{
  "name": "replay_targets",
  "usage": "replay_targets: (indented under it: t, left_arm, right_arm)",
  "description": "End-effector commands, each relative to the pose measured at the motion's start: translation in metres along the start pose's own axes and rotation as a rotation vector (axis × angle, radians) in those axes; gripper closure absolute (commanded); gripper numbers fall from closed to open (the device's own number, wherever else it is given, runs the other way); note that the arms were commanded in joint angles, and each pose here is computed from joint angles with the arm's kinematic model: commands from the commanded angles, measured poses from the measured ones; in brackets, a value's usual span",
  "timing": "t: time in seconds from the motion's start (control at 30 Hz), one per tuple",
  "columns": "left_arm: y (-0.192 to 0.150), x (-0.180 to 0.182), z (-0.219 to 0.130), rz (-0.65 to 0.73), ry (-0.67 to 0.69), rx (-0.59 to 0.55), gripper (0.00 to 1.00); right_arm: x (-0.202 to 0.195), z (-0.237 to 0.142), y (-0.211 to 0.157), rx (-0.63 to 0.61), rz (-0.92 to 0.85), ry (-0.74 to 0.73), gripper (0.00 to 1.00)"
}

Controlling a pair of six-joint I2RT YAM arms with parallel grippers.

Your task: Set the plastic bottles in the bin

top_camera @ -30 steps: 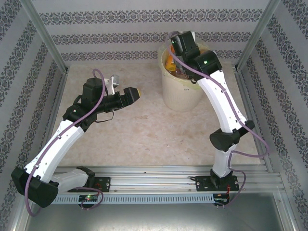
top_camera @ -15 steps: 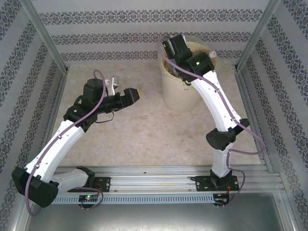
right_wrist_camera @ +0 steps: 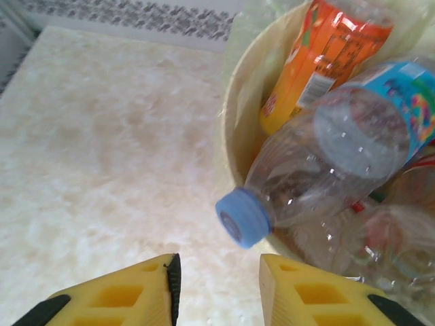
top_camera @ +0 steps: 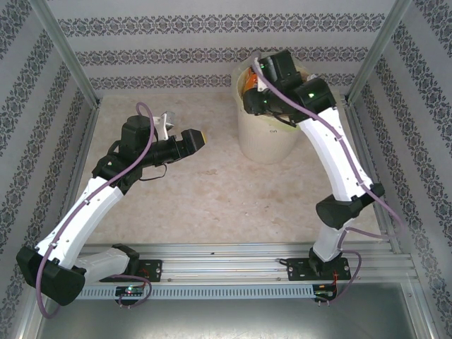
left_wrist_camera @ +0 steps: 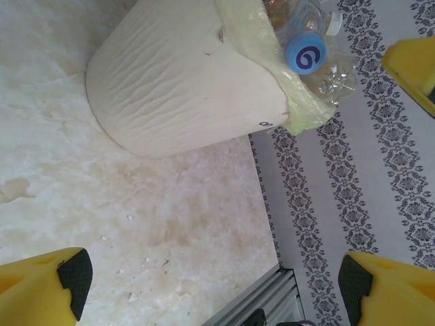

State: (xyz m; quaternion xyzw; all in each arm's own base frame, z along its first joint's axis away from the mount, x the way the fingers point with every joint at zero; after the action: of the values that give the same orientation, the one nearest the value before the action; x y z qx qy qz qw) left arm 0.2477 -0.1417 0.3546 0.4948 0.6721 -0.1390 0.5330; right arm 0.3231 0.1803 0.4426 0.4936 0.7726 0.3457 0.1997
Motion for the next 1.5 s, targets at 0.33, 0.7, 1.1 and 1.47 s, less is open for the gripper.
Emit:
replay_targets:
  t: [0.33, 0.7, 1.1, 1.47]
  left_arm:
    - [-0.005, -0.005, -0.003, 0.016, -0.033, 0.006, 0.06]
    - [-0.006, -0.002, -0.002, 0.007, -0.026, 0.009, 0.06]
    - [-0.006, -0.002, -0.001, 0.004, -0.029, 0.01, 0.06]
    - [-0.007, -0.001, 0.0, 0.003, -0.031, 0.013, 0.06]
  right_arm:
    - [0.004, 0.041, -0.008, 0.027, 0.094, 0.32, 0.56]
    - [-0.028, 0.06, 0.0, -0.022, 0.122, 0.115, 0.56]
    - [-0.035, 0.069, -0.002, 0.007, 0.132, 0.061, 0.53]
    - [-0.044, 0.064, 0.001, 0.003, 0.136, 0.014, 0.48]
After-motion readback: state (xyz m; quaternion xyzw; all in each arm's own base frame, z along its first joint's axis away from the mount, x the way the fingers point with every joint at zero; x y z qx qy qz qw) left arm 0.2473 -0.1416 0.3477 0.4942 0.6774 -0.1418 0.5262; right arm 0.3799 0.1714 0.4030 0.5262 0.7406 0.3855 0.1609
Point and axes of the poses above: each hand's point on the last joint's axis, 136 mm out from that joint toward the fingers, its own z axis out along the fingers, its own x axis along the line the jaws close on, y = z × x, the point moved 9 cm from there along -z, back along the fingers, and after that the axes turned 11 degrees about -z, right-handed, at the moved point
